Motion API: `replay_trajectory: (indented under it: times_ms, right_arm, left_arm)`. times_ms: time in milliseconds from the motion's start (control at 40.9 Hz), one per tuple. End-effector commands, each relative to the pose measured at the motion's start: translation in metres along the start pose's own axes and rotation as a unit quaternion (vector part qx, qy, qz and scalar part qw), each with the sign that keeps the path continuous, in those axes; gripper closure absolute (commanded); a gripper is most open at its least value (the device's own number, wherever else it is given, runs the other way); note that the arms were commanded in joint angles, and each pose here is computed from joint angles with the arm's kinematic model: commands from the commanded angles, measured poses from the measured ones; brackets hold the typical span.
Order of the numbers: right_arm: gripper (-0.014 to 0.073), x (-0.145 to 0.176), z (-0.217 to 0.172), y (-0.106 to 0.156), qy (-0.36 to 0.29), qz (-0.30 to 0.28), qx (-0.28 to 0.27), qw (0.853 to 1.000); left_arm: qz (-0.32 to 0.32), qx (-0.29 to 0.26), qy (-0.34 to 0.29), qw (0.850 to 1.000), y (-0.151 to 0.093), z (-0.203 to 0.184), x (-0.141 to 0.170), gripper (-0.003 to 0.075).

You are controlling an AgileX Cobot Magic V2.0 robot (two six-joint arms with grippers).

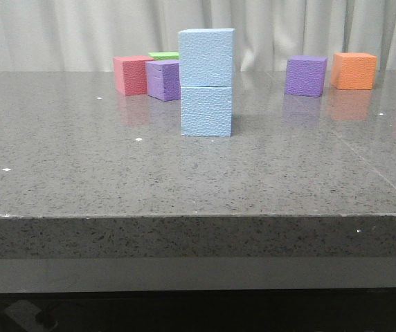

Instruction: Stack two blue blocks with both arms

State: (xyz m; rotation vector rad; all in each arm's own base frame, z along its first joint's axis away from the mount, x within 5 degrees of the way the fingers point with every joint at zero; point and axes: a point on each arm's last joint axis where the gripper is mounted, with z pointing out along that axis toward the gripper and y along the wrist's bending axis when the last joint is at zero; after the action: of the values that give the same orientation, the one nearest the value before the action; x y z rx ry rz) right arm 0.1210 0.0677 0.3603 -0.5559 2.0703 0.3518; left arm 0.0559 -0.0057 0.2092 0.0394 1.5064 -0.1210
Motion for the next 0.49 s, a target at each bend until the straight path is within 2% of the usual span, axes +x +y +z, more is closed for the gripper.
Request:
replay_trajectory:
  times_ms: [0, 245, 367, 465]
  right_arm:
    - [0.0662, -0.012, -0.007, -0.001, -0.046, -0.001, 0.005, 0.999]
    - [0.0662, -0.004, -0.015, -0.004, -0.061, 0.007, 0.019, 0.998]
    - [0.0662, 0.017, -0.03, -0.016, -0.112, 0.033, 0.083, 0.99]
    - [0.0662, 0.044, -0.041, -0.022, -0.182, 0.049, 0.15, 0.971]
  left_arm:
    - [-0.004, 0.003, -0.051, 0.999, 0.0, -0.002, -0.008, 0.0741]
    - [-0.004, 0.003, -0.05, 0.999, 0.0, -0.002, -0.008, 0.0741]
    - [-0.004, 0.003, -0.05, 0.999, 0.0, -0.002, -0.008, 0.0741]
    - [-0.004, 0.003, -0.05, 0.999, 0.0, -0.002, -0.008, 0.0741]
